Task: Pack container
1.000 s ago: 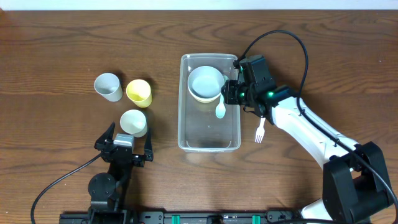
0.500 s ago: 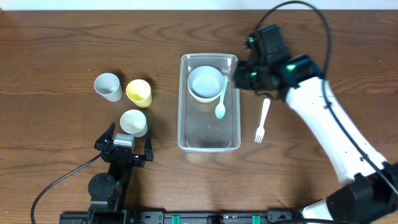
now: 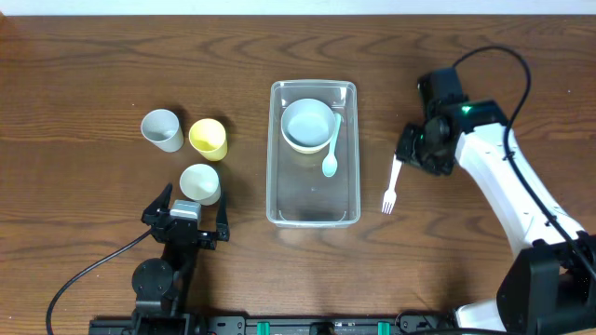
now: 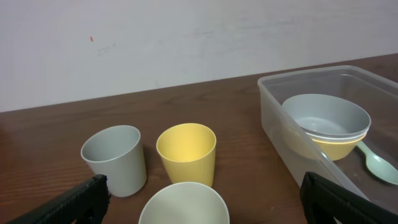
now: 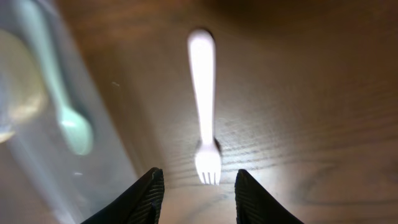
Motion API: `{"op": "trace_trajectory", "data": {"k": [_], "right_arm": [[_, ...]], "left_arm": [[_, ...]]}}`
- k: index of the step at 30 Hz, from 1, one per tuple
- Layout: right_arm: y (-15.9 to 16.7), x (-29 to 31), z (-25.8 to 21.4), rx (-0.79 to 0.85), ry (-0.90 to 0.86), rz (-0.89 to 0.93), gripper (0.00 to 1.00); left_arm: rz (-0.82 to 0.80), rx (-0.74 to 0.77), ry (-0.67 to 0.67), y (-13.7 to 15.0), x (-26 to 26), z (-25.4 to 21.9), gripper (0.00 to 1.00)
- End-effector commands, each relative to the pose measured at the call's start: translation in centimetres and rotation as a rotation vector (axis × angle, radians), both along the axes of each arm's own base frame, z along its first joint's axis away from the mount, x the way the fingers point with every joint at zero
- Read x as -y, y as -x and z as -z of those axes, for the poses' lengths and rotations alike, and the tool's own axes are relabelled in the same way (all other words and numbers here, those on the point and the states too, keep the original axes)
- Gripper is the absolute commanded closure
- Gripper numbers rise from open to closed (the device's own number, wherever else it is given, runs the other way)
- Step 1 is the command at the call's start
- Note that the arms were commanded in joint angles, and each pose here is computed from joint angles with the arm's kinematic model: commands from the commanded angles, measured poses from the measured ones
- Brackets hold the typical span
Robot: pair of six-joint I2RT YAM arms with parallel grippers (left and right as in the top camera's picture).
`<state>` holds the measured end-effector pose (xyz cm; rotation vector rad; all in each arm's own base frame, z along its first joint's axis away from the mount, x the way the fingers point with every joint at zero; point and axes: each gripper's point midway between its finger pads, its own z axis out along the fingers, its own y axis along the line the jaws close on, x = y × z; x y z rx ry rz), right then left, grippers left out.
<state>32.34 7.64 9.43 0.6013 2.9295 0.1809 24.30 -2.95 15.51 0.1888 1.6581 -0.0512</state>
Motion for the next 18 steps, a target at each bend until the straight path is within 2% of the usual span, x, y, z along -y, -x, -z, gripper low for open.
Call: {"op": "trace_trajectory", "data": {"k": [1, 8, 18], "right_arm": [[1.7, -0.4, 2.1, -0.047, -0.006, 0.003, 0.61], [3.4, -1.6, 5.7, -0.071, -0.087, -0.015, 0.62], [1.1, -2.0, 6.8, 0.068, -0.096, -0.089, 0.59]], "left_arm": [[0.003, -0.047, -0.007, 0.1, 0.0, 1.6, 0.02], [0.003, -0.047, -0.007, 0.1, 0.0, 1.6, 0.02], [0.003, -0.046, -0.007, 0.1, 0.0, 1.6, 0.02]]}}
